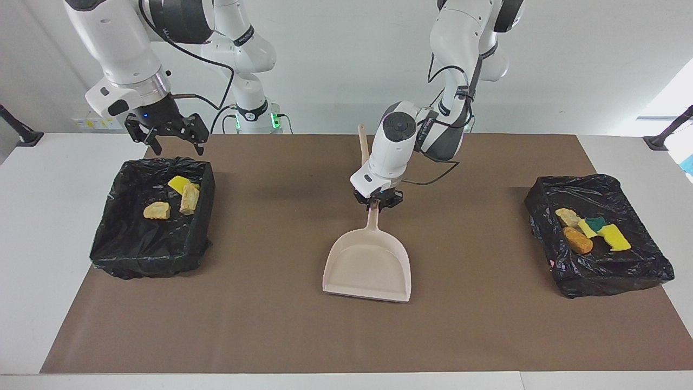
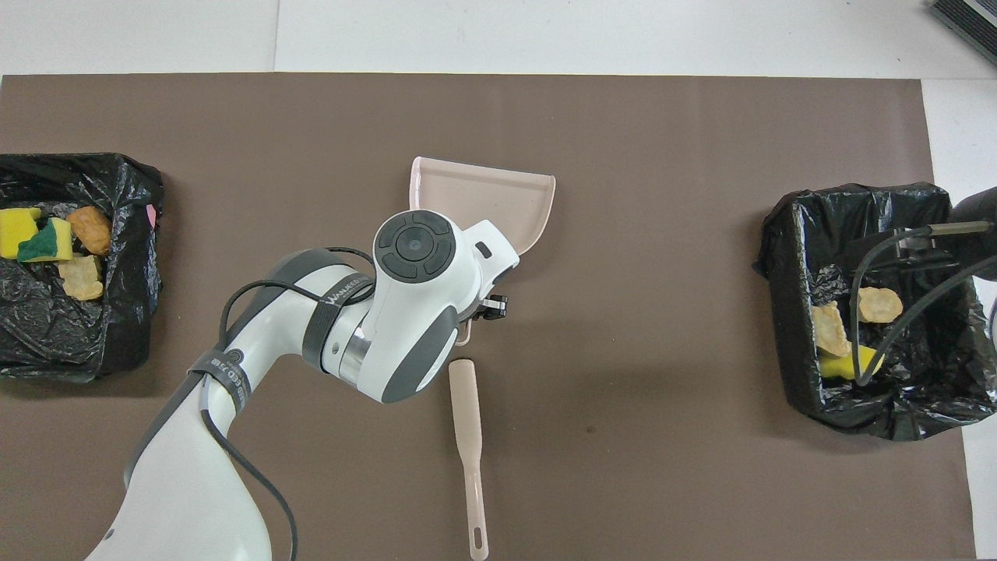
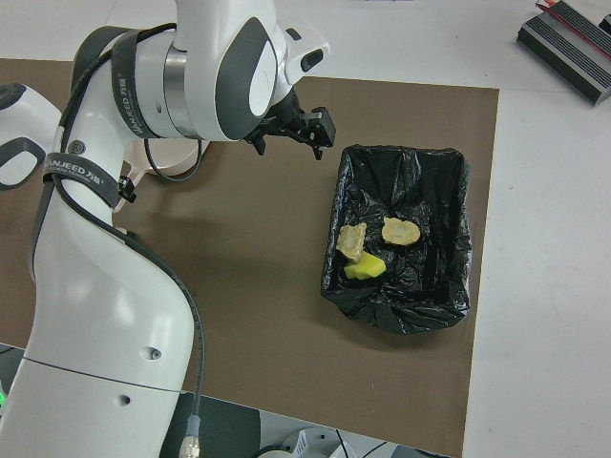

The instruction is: Sweep and dump trash in bin

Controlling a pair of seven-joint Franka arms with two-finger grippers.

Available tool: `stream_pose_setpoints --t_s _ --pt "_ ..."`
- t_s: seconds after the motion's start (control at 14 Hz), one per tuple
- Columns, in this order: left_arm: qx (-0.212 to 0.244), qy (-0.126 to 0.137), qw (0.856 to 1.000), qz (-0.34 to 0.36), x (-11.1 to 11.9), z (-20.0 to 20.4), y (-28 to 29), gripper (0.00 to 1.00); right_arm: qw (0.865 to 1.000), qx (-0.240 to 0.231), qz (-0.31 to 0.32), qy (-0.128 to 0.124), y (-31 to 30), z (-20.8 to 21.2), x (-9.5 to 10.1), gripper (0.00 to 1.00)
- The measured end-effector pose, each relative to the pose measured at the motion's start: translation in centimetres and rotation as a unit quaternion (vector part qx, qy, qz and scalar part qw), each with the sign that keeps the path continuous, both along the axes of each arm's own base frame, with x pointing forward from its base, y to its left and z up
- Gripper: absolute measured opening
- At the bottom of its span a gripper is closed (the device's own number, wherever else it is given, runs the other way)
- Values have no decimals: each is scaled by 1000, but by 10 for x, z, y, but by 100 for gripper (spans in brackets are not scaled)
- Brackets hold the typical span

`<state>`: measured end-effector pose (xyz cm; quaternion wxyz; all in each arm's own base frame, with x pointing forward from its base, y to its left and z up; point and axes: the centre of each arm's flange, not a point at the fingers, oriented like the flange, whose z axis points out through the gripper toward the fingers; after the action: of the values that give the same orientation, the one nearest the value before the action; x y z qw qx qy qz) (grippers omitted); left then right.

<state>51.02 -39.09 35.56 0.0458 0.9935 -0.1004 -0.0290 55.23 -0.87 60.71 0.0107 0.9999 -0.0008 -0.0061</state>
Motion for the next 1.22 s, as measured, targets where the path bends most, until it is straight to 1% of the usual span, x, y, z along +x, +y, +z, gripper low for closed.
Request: stream_pose_setpoints --t_s 0.14,0.22,0.29,0.36,0.43,0.57,0.72,0.86,1.08,1.22 --pt "-2 0 1000 2 0 -4 0 37 1000 0 0 0 0 0 0 100" --pt "-2 1 1000 3 0 -4 0 45 1000 0 0 0 0 0 0 100" --pt "-2 1 1000 7 1 -4 1 54 1000 0 0 0 0 0 0 100" --pt "-1 1 1000 13 2 -3 3 67 1000 0 0 0 0 0 0 100" --pt "-1 0 1000 20 5 -1 8 77 1000 0 0 0 0 0 0 100" --pt "-2 -6 999 40 19 11 28 99 1000 0 0 0 0 0 0 100" --pt "-4 -11 997 70 39 30 67 100 1000 0 0 0 0 0 0 100" --pt "-4 -13 996 86 56 45 106 100 1000 0 0 0 0 0 0 100" --pt "-1 -8 997 75 78 59 178 100 1000 0 0 0 0 0 0 100" --pt "0 -2 999 54 87 68 228 100 1000 0 0 0 0 0 0 100"
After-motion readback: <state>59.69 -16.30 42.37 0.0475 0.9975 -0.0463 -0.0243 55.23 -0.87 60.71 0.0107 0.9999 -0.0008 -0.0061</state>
